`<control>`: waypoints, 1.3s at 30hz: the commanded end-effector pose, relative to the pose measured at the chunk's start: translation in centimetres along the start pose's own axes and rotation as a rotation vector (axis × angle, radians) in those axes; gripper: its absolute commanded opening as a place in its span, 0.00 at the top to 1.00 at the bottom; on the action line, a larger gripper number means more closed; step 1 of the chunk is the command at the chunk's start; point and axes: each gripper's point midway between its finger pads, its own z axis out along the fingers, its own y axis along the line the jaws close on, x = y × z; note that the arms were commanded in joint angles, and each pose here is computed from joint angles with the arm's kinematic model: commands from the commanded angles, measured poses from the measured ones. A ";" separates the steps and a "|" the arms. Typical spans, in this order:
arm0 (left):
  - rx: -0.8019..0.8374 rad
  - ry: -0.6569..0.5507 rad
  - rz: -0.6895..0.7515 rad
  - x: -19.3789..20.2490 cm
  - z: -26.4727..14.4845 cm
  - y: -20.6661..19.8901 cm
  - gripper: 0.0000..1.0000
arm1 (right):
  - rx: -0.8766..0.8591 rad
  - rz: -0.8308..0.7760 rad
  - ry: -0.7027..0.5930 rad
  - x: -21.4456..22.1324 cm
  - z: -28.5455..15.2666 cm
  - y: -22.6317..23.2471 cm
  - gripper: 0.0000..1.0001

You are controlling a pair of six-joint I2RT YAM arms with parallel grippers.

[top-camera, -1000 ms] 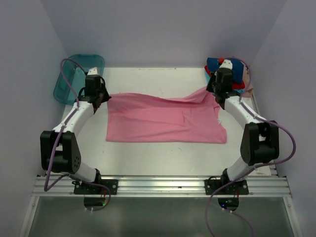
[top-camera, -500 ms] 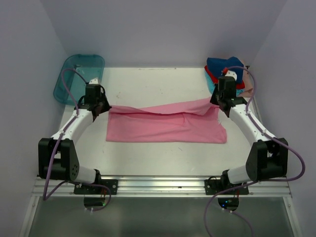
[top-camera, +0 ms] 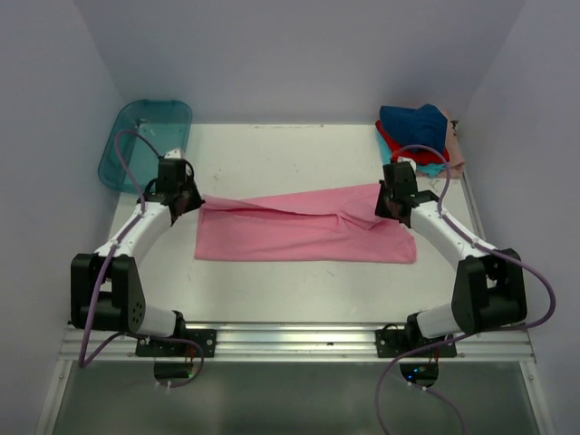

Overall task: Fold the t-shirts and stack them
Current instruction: Fold the tshirt

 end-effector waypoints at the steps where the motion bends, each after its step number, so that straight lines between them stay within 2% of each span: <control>1: -0.029 0.004 -0.016 0.7 0.3 0.7 1.00 | 0.000 0.010 -0.016 -0.1 -0.8 0.0 1.00; 6: -0.047 0.029 -0.024 1.7 0.7 1.2 1.00 | 0.037 -0.014 -0.017 0.0 -1.4 -0.8 1.00; 7: -0.053 0.036 -0.025 2.1 0.9 1.3 0.93 | 0.071 -0.016 -0.035 -0.2 -1.6 -1.5 1.00; 8: -0.060 0.045 -0.025 2.5 1.0 1.5 0.91 | 0.088 -0.018 -0.040 -0.2 -1.7 -1.8 1.00; 15: -0.066 0.061 -0.029 3.3 1.3 1.8 0.90 | 0.127 -0.020 -0.006 1.2 -0.6 -2.5 1.00; 17: -0.071 0.055 -0.032 3.2 1.2 1.9 0.86 | 0.129 -0.022 0.011 1.6 -0.4 -2.6 1.00; 18: -0.072 0.052 -0.036 3.2 1.1 1.9 0.80 | 0.129 -0.024 0.018 1.7 -0.4 -2.6 0.90; 19: -0.074 0.048 -0.039 3.1 1.0 2.0 0.67 | 0.126 -0.028 0.019 1.6 -0.5 -2.4 0.67; 20: -0.070 0.041 -0.045 3.0 0.9 1.8 0.62 | 0.132 -0.038 0.017 1.5 -0.6 -2.4 0.47; 21: -0.063 0.028 -0.049 2.7 0.6 1.7 0.57 | 0.134 -0.043 0.010 1.3 -1.0 -2.3 0.02; 22: -0.050 0.018 -0.049 2.5 0.3 1.4 0.38 | 0.126 -0.056 -0.002 1.2 -1.5 -1.8 0.01; 24: -0.017 -0.024 -0.053 1.9 -0.5 0.8 0.22 | 0.091 -0.057 -0.051 0.3 -2.7 -1.1 0.01; 25: 0.008 -0.036 -0.052 1.7 -0.9 0.4 0.00 | 0.053 -0.068 -0.065 0.2 -3.2 -0.2 0.01; 29: 0.128 -0.109 -0.059 0.6 -2.9 -1.5 0.00 | -0.156 -0.092 -0.052 0.8 -4.7 3.6 0.01; 32: 0.189 -0.149 -0.063 0.4 -4.4 -2.4 0.00 | -0.341 -0.133 0.006 3.3 -5.3 7.4 0.01; 39: 0.187 -0.141 -0.051 1.4 -4.7 -2.0 0.00 | -0.422 -0.201 0.028 6.1 -3.1 9.6 0.01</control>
